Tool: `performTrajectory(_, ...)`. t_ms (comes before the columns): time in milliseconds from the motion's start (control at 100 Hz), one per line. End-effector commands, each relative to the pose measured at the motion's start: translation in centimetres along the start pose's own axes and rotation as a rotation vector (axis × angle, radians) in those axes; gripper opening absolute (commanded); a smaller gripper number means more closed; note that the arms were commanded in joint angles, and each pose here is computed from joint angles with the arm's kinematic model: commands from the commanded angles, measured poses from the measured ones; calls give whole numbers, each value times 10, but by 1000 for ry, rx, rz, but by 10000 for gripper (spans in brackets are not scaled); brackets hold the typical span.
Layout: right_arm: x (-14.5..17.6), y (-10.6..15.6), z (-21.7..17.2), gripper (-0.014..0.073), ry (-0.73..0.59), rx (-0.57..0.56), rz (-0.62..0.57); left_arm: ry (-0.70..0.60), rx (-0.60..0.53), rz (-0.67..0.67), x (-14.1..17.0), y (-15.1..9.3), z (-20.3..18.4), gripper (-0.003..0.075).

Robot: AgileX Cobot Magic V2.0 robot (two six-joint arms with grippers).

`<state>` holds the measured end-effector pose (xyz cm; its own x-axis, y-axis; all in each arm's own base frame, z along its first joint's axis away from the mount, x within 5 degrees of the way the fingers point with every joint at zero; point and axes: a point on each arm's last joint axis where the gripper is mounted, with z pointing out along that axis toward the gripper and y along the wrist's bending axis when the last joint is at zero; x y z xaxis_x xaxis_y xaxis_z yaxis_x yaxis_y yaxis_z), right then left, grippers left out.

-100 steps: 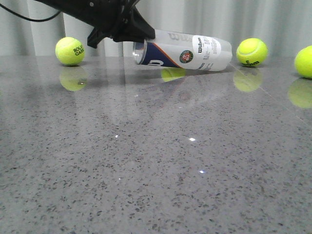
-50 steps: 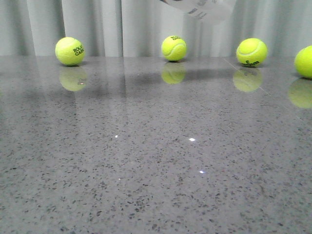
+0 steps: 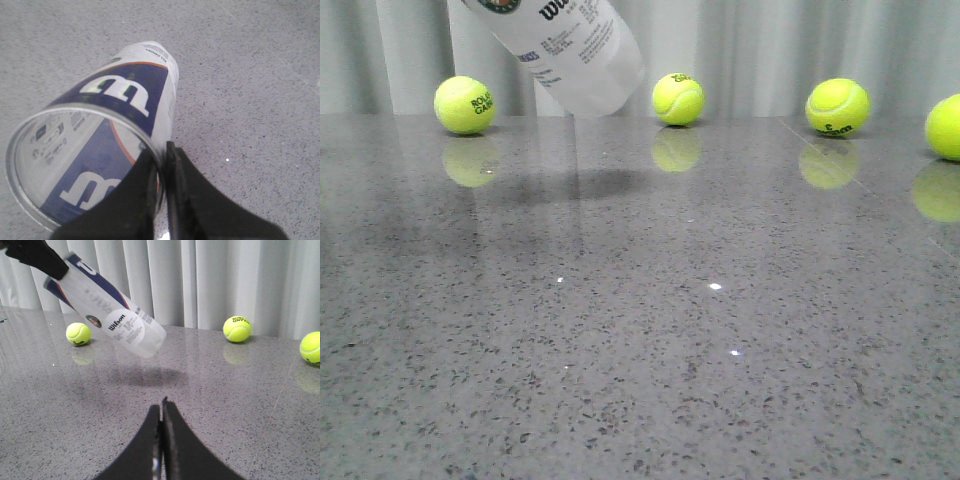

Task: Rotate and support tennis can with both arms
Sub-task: 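Grasp the can's open end with the left gripper and lift it, then tilt the can upright with the left gripper, setting its base down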

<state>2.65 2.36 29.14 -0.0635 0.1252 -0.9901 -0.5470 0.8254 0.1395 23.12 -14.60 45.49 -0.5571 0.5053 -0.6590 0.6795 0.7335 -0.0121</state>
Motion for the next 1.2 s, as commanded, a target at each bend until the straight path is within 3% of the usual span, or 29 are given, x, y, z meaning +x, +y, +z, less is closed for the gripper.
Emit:
performTrajectory(0, -14, 0, -1, -60, -88, 7, -9, -57, -44, 23, 0, -15, -29, -19)
performTrajectory(180, -14, 0, -1, -60, -88, 7, -9, -47, -36, 84, 0, -31, -27, -19)
performTrajectory(760, -14, 0, -1, -60, -88, 7, -9, 81, -47, 82, -6, -23, 24, -11)
performTrajectory(880, -14, 0, -1, -60, -88, 7, -9, 86, -47, 82, -6, -23, 26, 93)
performTrajectory(1080, -14, 0, -1, -60, -88, 7, -9, 89, -46, 82, -8, -23, 32, 445)
performTrajectory(1190, -14, 0, -1, -60, -88, 7, -9, 92, -44, 81, -14, -22, 40, 477)
